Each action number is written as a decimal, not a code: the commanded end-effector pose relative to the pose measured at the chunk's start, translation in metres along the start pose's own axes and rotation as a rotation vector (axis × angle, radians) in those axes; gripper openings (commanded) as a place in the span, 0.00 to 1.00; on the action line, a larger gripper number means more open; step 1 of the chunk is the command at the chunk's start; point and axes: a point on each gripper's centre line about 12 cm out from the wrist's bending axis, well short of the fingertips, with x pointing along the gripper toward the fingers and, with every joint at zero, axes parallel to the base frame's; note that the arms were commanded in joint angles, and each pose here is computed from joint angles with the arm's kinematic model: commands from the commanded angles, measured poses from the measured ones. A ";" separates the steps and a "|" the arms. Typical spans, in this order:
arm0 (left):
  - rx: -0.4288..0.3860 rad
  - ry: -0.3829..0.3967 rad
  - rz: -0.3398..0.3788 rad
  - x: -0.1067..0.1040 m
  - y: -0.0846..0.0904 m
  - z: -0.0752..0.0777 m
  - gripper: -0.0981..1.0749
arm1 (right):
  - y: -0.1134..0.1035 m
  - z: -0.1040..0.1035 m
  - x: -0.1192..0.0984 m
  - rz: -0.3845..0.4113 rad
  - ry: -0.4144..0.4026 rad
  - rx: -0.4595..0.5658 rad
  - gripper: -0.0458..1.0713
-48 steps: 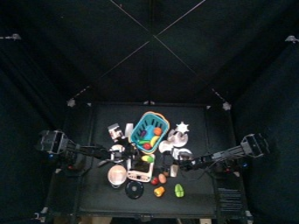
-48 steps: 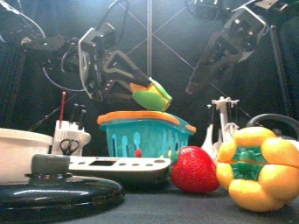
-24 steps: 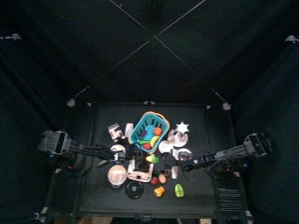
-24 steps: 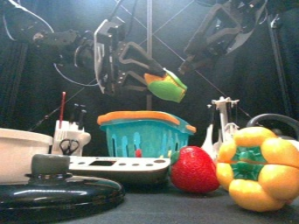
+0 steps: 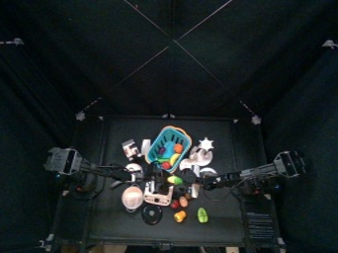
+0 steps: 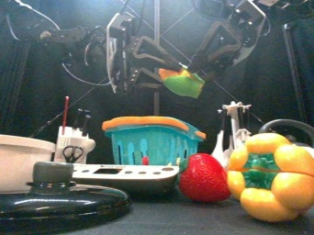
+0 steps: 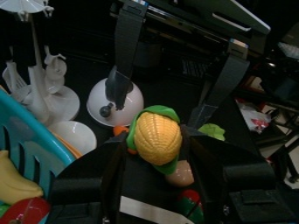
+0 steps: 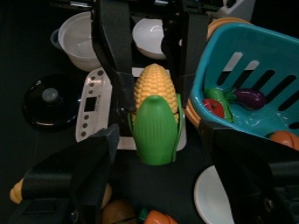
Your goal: Remove corn husk
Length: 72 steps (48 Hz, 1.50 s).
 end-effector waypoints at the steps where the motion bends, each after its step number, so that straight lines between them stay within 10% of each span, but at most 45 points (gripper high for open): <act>1: -0.001 -0.040 -0.010 0.003 -0.004 0.012 0.58 | 0.000 0.013 -0.004 0.006 -0.037 0.009 0.83; 28: -0.002 -0.020 0.006 0.000 0.003 0.005 0.58 | -0.002 0.013 -0.008 0.005 -0.044 0.016 0.41; 72: -0.003 -0.006 0.015 -0.005 0.006 0.000 0.58 | -0.004 0.007 -0.022 0.014 -0.053 0.034 0.28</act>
